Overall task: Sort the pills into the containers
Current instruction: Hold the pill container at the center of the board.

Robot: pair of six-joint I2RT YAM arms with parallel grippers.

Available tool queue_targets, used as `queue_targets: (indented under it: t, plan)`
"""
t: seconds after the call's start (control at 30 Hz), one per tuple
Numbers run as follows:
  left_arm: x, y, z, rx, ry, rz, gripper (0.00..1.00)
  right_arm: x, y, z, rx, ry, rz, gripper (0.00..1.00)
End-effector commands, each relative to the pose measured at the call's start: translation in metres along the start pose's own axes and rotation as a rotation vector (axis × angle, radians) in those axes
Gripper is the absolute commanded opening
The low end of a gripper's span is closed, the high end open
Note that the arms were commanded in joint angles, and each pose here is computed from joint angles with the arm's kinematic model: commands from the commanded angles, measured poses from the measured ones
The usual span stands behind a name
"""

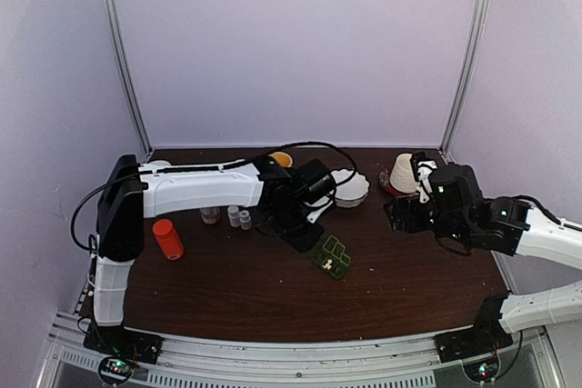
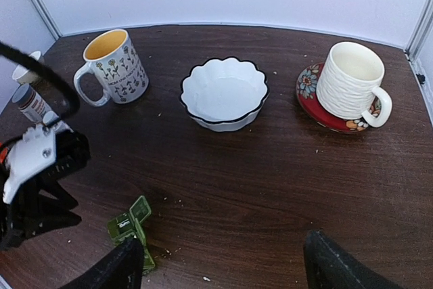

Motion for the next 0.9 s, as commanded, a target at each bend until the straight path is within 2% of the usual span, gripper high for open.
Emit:
queue_targets:
  t: [0.0, 0.13, 0.2, 0.3, 0.4, 0.6, 0.87]
  plan:
    - [0.016, -0.01, -0.014, -0.124, -0.059, 0.044, 0.25, 0.01, 0.007, 0.009, 0.047, -0.002, -0.078, 0.81]
    - [0.017, -0.002, -0.014, -0.154, -0.052, 0.12, 0.34, 0.031, 0.019, 0.018, 0.138, -0.042, -0.179, 0.66]
    - [0.018, 0.002, -0.012, -0.159, -0.045, 0.119, 0.35, 0.044, 0.026, 0.021, 0.2, -0.073, -0.223, 0.5]
    - [0.018, 0.01, -0.008, -0.16, -0.041, 0.126, 0.35, 0.058, 0.041, 0.027, 0.298, -0.119, -0.24, 0.2]
    - [0.018, 0.012, -0.009, -0.172, -0.042, 0.136, 0.36, 0.065, 0.053, 0.032, 0.367, -0.146, -0.236, 0.0]
    - [0.015, 0.019, -0.012, -0.19, -0.045, 0.176, 0.37, 0.077, 0.079, 0.052, 0.52, -0.179, -0.244, 0.0]
    - [0.018, 0.035, -0.006, -0.175, -0.093, 0.193, 0.37, 0.08, 0.096, 0.069, 0.565, -0.16, -0.251, 0.0]
Point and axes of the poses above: each gripper's point midway between its finger pads, its own y axis out along the fingers, its own x axis along the line the jaws close on, z = x × y, the point moved 5 cm from there along -y, back along the fingers, and after that the axes turned 4 degrees about y, right-handed, at the moved point
